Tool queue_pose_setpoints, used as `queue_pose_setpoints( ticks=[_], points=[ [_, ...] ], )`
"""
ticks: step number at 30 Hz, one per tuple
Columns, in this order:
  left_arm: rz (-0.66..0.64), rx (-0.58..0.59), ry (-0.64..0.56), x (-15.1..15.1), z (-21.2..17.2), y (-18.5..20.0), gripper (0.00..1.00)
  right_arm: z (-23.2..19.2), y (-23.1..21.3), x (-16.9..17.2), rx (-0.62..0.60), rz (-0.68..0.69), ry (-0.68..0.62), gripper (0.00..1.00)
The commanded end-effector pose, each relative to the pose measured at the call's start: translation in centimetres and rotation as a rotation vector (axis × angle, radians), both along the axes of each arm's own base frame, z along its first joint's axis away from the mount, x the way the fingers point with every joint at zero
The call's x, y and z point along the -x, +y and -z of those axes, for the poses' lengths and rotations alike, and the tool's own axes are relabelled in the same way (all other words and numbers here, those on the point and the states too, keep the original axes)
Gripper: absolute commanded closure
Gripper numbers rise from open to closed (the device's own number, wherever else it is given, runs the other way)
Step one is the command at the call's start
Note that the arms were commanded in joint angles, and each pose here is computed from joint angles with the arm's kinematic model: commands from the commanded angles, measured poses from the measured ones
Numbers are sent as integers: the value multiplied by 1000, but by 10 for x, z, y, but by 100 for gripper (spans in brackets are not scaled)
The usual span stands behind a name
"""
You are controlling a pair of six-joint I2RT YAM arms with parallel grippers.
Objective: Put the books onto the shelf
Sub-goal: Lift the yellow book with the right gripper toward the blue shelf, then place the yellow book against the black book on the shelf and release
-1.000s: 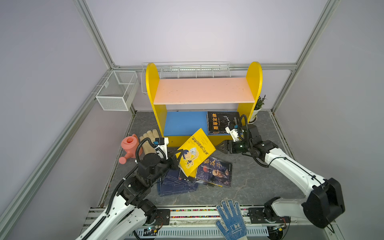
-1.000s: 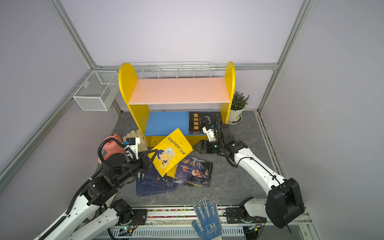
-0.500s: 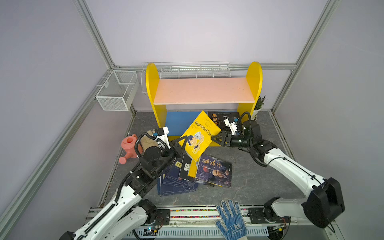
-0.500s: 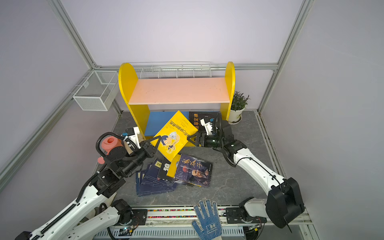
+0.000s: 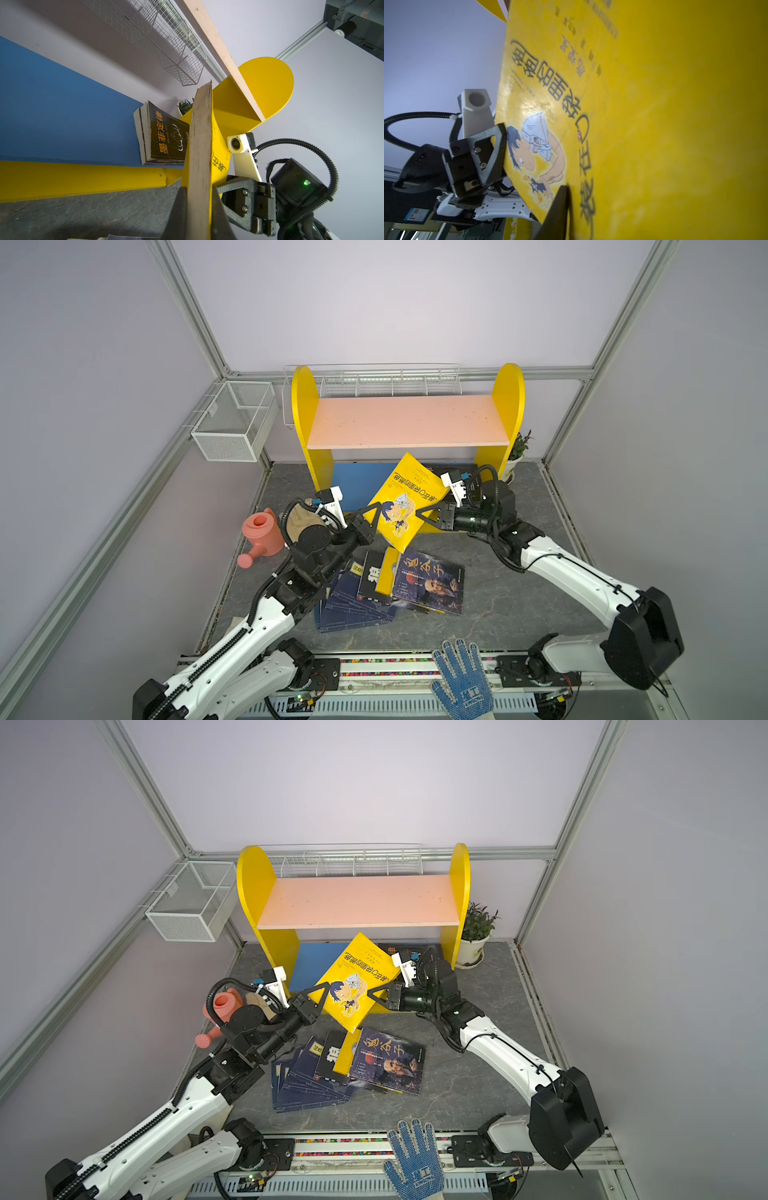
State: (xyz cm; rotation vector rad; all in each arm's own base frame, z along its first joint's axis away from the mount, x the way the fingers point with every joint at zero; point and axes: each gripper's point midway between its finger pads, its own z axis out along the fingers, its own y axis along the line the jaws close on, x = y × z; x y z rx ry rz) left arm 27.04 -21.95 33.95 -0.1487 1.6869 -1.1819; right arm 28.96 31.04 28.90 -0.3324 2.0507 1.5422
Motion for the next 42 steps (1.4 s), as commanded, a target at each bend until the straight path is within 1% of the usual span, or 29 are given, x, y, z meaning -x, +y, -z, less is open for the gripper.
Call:
queue_pose_setpoints(
  ticks=[1,2,3,4,5,6,8,12,14,18,22,29,31,35,42],
  points=[
    [-48,39,-16,-4,-17,6,65,-26,-8,0,-51,59,-86,87],
    [-70,26,0,-7,-12,9,47,-28,-11,-2,-52,79,-91,88],
    [-95,13,14,-9,-8,13,34,-30,-15,-5,-59,106,-93,89],
    [-112,4,25,-11,-5,16,27,-32,-17,-7,-71,128,-95,89],
    [-132,-6,37,-12,-2,19,23,-37,-21,-11,-91,155,-99,90],
    [-146,-15,47,-13,2,21,21,-42,-24,-15,-117,183,-103,90],
    [-164,-31,66,-14,9,24,20,-54,-27,-20,-160,214,-125,91],
    [-196,-81,118,-16,27,29,18,-69,-37,-35,-166,315,-161,90],
    [-217,-114,147,-17,38,33,18,-71,-47,-43,-164,388,-173,90],
    [-224,-150,163,-16,49,36,17,-72,-66,-64,-171,537,-190,91],
    [-220,-173,173,-13,54,38,17,-72,-79,-84,-172,639,-196,92],
    [-233,-187,178,-7,59,45,17,-56,-102,-117,-199,800,-99,93],
    [-235,-185,178,-5,59,47,17,-52,-103,-124,-211,818,-79,93],
    [-223,-179,181,-3,63,47,17,-35,-114,-135,-217,906,-15,93],
    [-215,-186,189,1,70,48,17,-12,-116,-146,-194,926,71,92]
  ],
)
